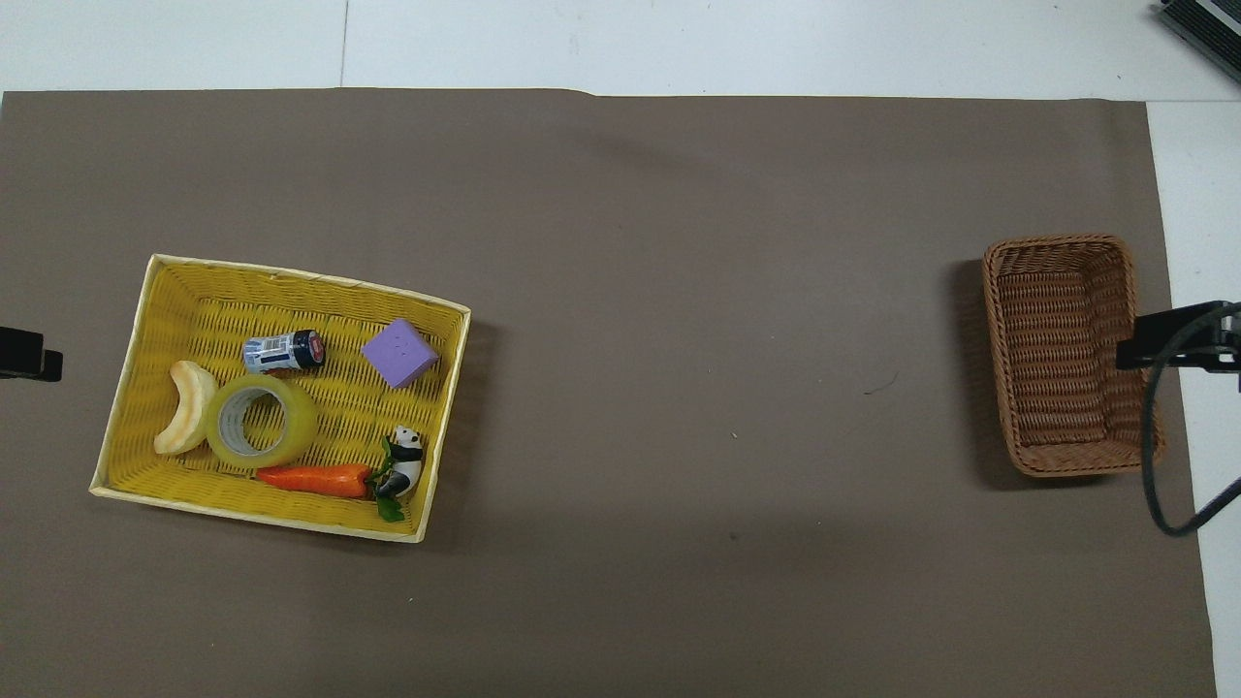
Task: Move tape to another basket
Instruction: 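Move the left gripper toward the tape roll in the yellow basket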
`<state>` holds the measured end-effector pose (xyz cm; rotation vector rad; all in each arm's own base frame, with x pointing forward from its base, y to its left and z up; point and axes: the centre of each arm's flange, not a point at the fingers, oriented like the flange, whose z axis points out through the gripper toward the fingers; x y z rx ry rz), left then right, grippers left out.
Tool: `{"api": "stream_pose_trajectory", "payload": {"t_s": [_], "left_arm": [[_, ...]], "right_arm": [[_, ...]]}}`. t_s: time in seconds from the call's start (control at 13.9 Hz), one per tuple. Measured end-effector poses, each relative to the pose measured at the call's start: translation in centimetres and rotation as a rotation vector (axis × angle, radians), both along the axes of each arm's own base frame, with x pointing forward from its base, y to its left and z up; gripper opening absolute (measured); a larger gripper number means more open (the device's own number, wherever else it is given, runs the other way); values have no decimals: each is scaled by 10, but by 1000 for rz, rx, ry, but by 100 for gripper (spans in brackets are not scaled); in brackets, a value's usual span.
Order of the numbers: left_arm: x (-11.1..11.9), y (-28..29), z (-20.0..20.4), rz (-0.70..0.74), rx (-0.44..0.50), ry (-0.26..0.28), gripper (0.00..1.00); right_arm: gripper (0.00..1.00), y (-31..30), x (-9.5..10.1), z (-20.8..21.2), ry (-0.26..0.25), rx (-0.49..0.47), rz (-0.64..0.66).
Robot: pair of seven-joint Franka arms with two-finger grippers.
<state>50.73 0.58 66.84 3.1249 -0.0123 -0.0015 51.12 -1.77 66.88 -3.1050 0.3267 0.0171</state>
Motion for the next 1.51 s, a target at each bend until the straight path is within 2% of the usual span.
{"api": "stream_pose_trajectory", "payload": {"t_s": [0.72, 1.08, 1.51], "left_arm": [[-2, 6, -8, 12, -2, 28, 100], [-12, 6, -15, 12, -1, 47, 100], [-8, 3, -63, 8, -1, 74, 100]], "right_arm": [[100, 0, 0, 0, 0, 0, 0], [100, 0, 0, 0, 0, 0, 0], [100, 0, 0, 0, 0, 0, 0]]}}
